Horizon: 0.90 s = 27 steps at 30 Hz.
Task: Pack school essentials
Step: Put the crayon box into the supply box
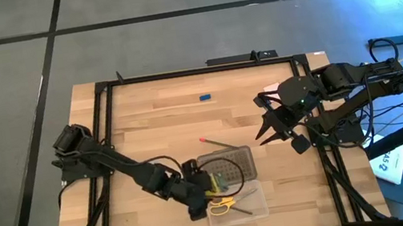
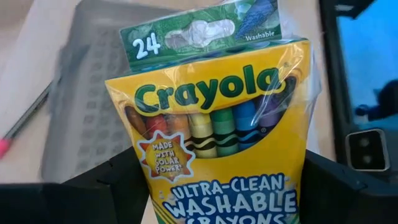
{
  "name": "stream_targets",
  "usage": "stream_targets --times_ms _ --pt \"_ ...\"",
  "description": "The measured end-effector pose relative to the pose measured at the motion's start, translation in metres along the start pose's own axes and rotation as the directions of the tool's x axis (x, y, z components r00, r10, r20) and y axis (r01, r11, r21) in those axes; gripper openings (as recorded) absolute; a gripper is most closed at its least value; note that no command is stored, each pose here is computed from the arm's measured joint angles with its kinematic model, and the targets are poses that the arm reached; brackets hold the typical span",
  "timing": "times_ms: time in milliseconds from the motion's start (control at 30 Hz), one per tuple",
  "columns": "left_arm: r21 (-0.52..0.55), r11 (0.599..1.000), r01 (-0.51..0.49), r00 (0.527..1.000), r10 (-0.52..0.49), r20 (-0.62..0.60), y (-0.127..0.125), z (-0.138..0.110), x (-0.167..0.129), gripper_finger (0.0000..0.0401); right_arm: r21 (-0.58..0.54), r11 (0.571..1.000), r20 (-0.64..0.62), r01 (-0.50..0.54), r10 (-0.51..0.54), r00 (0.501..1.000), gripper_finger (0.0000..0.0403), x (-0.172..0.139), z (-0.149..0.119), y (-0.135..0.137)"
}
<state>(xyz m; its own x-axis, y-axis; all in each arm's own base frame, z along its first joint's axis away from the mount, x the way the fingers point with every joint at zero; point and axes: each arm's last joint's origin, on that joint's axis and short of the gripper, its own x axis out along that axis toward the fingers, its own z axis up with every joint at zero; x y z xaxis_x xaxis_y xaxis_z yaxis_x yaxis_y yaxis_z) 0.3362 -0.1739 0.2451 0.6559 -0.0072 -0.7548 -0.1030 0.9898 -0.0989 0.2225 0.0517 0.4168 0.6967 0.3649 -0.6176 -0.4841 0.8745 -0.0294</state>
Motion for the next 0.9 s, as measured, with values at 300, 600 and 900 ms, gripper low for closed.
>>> stream_targets --times_ms 300,600,900 --pt "0.083 0.994 0.068 0.997 -0.071 0.034 0.001 0.007 0.015 0.0301 -0.005 1.0 0.023 0.005 -0.005 1.0 0.009 0.0 0.002 0.0" --pt "0.142 0.985 0.099 0.994 -0.103 0.021 -0.004 0.003 0.038 0.0301 -0.004 1.0 0.021 0.004 -0.004 1.0 0.009 0.0 0.002 0.0" --pt "0.131 0.984 0.123 0.992 -0.121 -0.018 -0.008 -0.008 0.066 0.0301 0.051 0.999 0.01 0.0 -0.001 1.0 0.009 0.0 0.001 0.0"
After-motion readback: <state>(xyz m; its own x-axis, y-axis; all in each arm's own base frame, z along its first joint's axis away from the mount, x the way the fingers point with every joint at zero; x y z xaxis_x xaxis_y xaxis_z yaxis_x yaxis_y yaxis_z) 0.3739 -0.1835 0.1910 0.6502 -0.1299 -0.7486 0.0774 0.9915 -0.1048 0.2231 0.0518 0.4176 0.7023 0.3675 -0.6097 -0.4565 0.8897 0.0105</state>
